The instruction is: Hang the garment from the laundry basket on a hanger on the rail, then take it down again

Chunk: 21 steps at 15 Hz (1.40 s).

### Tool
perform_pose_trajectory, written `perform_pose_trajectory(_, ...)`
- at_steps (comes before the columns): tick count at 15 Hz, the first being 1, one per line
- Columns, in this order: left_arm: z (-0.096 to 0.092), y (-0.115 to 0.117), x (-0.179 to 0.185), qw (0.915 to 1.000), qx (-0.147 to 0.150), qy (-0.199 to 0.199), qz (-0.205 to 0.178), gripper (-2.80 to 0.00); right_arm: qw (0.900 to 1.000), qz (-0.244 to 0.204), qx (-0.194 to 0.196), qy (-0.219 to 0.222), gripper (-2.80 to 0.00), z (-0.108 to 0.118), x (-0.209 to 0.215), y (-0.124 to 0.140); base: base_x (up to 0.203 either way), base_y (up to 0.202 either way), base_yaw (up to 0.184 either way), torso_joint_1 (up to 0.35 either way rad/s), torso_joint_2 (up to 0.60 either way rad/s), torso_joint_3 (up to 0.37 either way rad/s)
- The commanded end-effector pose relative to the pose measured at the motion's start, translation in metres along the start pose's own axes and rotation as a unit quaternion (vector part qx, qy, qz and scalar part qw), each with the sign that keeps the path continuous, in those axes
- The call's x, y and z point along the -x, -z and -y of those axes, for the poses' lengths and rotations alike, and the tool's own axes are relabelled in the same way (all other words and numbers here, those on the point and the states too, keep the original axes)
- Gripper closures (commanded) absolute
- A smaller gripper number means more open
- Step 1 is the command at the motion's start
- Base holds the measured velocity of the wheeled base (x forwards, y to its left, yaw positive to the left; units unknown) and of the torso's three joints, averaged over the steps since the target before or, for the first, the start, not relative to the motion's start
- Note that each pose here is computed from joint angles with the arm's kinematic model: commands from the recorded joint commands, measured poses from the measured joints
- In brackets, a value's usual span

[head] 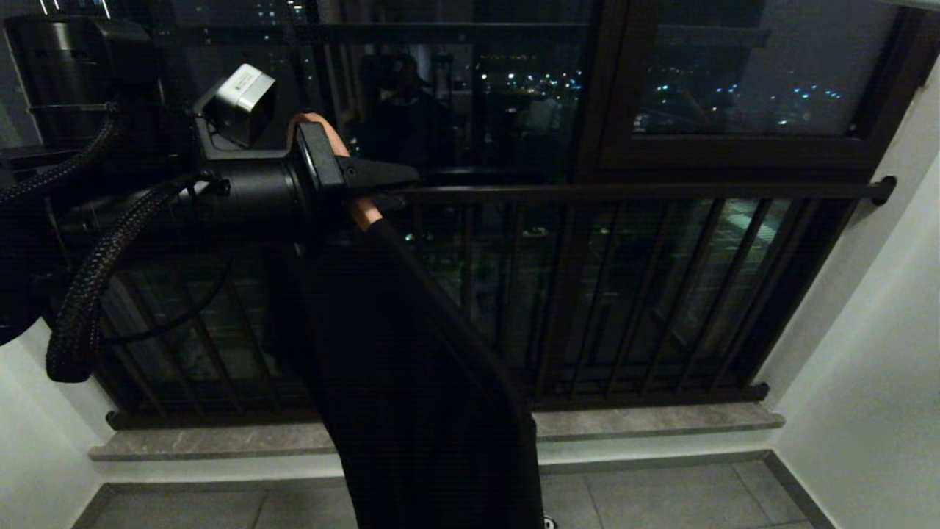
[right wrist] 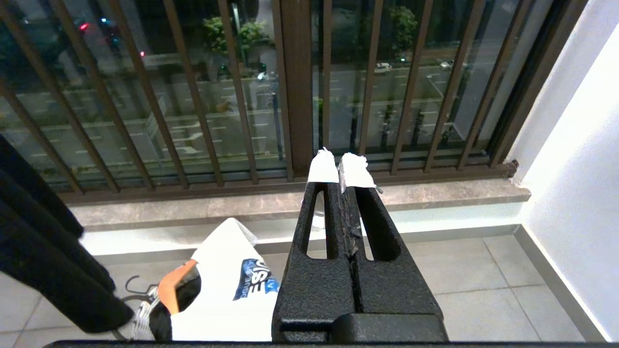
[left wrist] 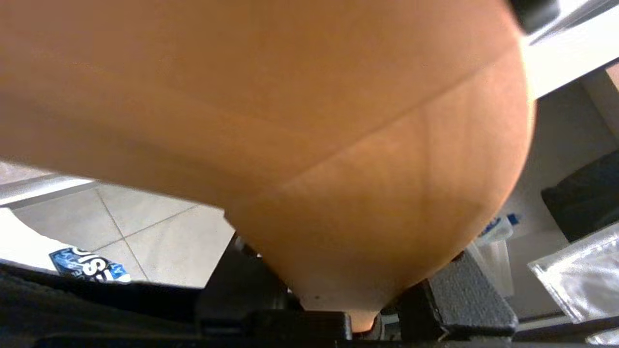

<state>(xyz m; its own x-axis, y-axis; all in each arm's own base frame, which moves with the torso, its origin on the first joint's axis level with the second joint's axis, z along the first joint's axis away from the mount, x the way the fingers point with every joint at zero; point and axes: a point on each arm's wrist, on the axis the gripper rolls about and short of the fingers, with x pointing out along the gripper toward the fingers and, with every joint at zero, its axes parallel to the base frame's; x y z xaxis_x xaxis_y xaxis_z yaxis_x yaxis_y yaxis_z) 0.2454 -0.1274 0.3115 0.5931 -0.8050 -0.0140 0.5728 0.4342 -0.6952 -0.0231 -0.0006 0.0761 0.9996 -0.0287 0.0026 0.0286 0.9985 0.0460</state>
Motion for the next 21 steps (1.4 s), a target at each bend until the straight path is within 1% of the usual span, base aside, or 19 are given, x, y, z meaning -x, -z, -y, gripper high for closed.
perform_pose_trajectory(1, 0.003, -0.001, 0.002, 1.0000, 0.000, 0.005, 0.002, 0.00, 1.000, -0.001, 0.000, 0.000, 0.00, 0.000, 0.000, 0.000, 0.000, 0.000, 0.000, 0.000, 0.00, 0.000)
perform_pose_trajectory(5, 0.009, -0.003, 0.007, 0.9999, -0.004, 0.012, 0.008, 0.00, 1.000, -0.001, 0.000, 0.000, 0.00, 0.000, 0.000, 0.000, 0.000, 0.000, 0.000, 0.000, 0.00, 0.000)
perform_pose_trajectory(13, 0.015, -0.004, 0.014, 0.9997, -0.011, 0.018, 0.009, 0.00, 1.000, 0.000, 0.000, 0.000, 0.00, 0.000, 0.000, 0.000, 0.000, 0.000, 0.000, 0.000, 0.00, 0.000)
perform_pose_trajectory(17, 0.023, -0.004, 0.022, 0.9994, -0.016, 0.027, 0.014, 0.00, 1.000, 0.000, 0.000, 0.000, 0.00, 0.000, 0.000, 0.000, 0.000, 0.000, 0.000, 0.000, 0.00, 0.000)
perform_pose_trajectory(21, 0.032, 0.002, 0.021, 0.9989, -0.016, 0.043, 0.002, 0.00, 1.000, 0.000, 0.000, 0.000, 0.00, 0.000, 0.000, 0.000, 0.000, 0.000, 0.000, 0.000, 0.00, 0.000)
